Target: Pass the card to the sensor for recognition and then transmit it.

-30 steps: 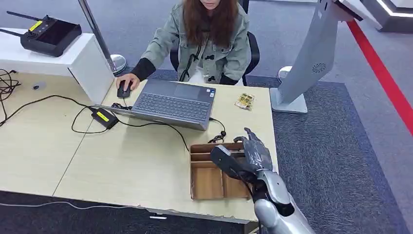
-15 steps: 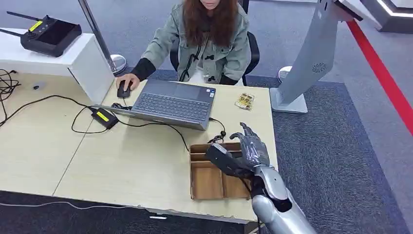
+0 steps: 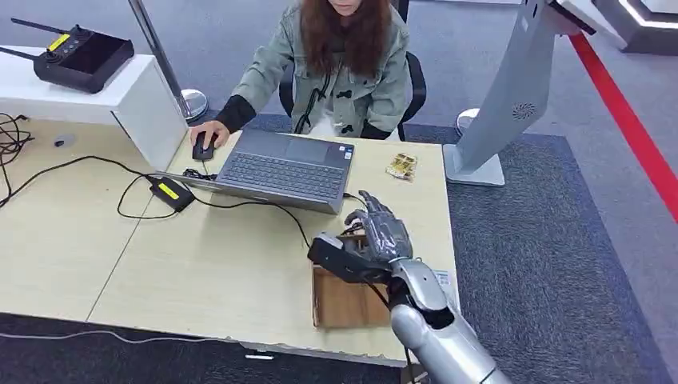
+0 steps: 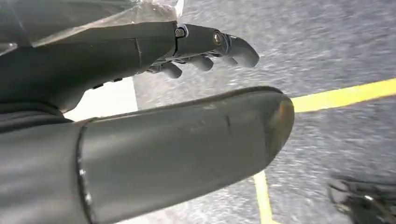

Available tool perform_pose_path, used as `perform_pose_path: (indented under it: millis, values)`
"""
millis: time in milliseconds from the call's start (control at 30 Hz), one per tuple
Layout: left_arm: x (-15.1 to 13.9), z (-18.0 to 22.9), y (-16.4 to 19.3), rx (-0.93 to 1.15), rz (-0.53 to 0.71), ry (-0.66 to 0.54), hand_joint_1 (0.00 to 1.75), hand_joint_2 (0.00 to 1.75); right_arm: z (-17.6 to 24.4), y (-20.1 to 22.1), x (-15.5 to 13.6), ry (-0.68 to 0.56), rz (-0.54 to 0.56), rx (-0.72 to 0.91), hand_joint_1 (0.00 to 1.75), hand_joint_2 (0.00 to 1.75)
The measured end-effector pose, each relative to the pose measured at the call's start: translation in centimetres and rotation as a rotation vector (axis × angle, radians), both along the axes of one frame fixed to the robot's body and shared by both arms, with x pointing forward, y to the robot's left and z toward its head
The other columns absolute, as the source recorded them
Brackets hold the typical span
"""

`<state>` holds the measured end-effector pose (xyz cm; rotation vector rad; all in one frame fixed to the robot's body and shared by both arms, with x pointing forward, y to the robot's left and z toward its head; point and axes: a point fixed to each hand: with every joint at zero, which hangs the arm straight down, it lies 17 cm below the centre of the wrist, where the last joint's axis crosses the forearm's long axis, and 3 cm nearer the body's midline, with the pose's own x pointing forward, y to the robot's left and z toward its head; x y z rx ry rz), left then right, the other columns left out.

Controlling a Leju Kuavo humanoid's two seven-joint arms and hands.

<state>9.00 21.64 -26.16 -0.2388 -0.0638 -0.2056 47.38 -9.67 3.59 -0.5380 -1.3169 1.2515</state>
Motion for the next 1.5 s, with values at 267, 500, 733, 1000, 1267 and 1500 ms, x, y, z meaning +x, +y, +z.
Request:
perform_pose_path:
  millis: [267,500,733,1000,1267,1500]
  values:
    - [-0.7,-0.1,3.9,0.031,0.017,0.061,0.0,0.0,-0.2,2.4,0.1,0.014,0.052,0.004,0.72,1.75]
    - [-0.6,-0.1,4.8,0.041,0.04,0.063,0.0,0.0,-0.2,2.6,0.4,0.028,0.046,0.038,0.7,1.75]
    - [-0.5,-0.1,5.1,0.043,0.055,0.063,0.0,0.0,0.0,2.2,0.7,0.026,0.043,0.036,0.7,1.75]
    - [0.1,-0.3,5.4,0.072,0.061,0.022,0.0,0.0,0.0,1.0,1.3,0.025,-0.012,0.037,0.63,1.75]
    - [7.3,2.3,-6.5,0.028,0.151,-0.492,0.0,0.0,-1.6,-7.8,-0.3,0.089,-0.228,-0.037,0.49,1.75]
    - [7.0,2.8,-8.9,-0.017,0.15,-0.483,0.0,0.0,-0.4,-11.4,-1.2,0.053,-0.27,-0.058,0.45,1.75]
